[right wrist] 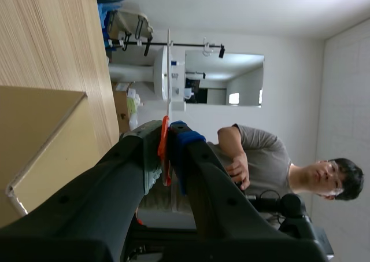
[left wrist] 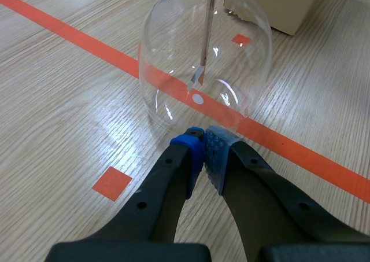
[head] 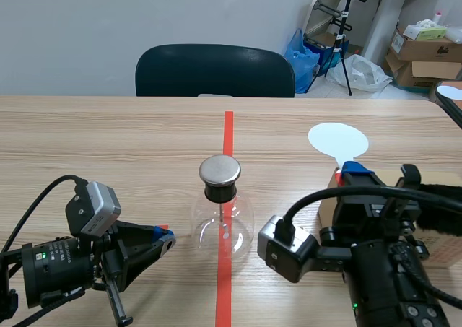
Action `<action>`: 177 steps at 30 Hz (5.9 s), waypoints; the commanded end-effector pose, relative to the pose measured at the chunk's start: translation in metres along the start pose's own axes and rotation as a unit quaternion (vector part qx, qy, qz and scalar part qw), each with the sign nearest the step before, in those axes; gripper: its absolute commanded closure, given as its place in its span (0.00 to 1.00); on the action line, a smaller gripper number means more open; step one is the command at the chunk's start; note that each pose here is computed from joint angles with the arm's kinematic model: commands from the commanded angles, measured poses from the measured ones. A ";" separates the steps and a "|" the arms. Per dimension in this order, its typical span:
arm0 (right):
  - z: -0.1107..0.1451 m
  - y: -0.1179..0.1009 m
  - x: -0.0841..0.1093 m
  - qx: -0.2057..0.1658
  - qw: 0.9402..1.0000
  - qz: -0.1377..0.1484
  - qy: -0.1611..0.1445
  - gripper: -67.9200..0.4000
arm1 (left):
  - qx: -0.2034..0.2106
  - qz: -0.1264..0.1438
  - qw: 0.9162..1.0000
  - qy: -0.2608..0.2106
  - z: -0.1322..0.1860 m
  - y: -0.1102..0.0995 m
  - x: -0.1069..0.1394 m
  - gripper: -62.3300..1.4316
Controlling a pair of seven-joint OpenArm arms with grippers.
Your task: Do the electroscope experiment
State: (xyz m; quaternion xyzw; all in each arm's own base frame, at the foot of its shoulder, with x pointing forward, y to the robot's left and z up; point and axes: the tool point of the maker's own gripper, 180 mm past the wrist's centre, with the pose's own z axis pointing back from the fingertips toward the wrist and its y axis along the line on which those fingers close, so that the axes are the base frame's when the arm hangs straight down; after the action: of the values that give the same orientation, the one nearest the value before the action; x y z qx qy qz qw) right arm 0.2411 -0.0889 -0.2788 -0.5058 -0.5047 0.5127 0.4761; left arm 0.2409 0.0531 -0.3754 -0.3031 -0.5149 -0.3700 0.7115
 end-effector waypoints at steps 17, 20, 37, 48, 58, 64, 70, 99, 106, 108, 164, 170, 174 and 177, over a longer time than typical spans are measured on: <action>-0.005 -0.012 -0.002 -0.020 1.000 -0.004 0.003 0.98 | 0.001 -0.002 1.000 -0.022 -0.003 0.002 0.013 0.93; -0.005 -0.012 0.006 -0.020 1.000 -0.004 -0.018 0.98 | 0.001 -0.002 1.000 -0.022 -0.003 0.002 0.013 0.93; 0.011 -0.012 0.073 -0.021 0.978 0.000 -0.208 0.98 | 0.001 -0.002 1.000 -0.022 -0.003 0.002 0.013 0.93; 0.026 -0.011 0.100 -0.020 0.956 0.002 -0.293 0.98 | 0.001 -0.002 1.000 -0.022 -0.003 0.002 0.013 0.93; 0.027 -0.011 0.101 -0.020 0.955 0.002 -0.296 0.98 | 0.001 -0.002 1.000 -0.022 -0.003 0.002 0.013 0.93; 0.027 -0.011 0.101 -0.020 0.955 0.002 -0.296 0.98 | 0.001 -0.002 1.000 -0.022 -0.003 0.002 0.013 0.93; 0.026 -0.011 0.101 -0.020 0.955 0.002 -0.296 0.98 | 0.001 -0.002 1.000 -0.022 -0.003 0.002 0.013 0.93; 0.009 -0.012 0.070 -0.021 0.980 0.000 -0.200 0.98 | 0.001 -0.002 1.000 -0.022 -0.003 0.002 0.013 0.93; 0.000 -0.012 0.043 -0.020 0.992 -0.002 -0.123 0.98 | 0.001 -0.002 1.000 -0.022 -0.003 0.002 0.013 0.93; -0.001 -0.012 0.036 -0.020 0.995 -0.002 -0.102 0.98 | 0.001 -0.002 1.000 -0.022 -0.003 0.002 0.013 0.93; 0.027 -0.011 0.102 -0.020 0.954 0.002 -0.298 0.98 | 0.001 -0.002 1.000 -0.022 -0.003 0.002 0.013 0.93; 0.027 -0.011 0.102 -0.020 0.954 0.002 -0.298 0.98 | 0.001 -0.002 1.000 -0.022 -0.003 0.002 0.013 0.93; 0.027 -0.011 0.102 -0.020 0.954 0.002 -0.298 0.98 | 0.001 -0.002 1.000 -0.022 -0.003 0.002 0.013 0.93; 0.027 -0.011 0.102 -0.020 0.954 0.002 -0.298 0.98 | 0.001 -0.002 1.000 -0.022 -0.003 0.002 0.013 0.93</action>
State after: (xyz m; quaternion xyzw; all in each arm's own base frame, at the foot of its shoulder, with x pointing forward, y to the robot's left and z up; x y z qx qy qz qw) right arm 0.2053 0.0124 -0.2834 -0.3295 -0.6238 0.6407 0.3031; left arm 0.2409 0.0531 -0.3754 -0.3031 -0.5149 -0.3700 0.7115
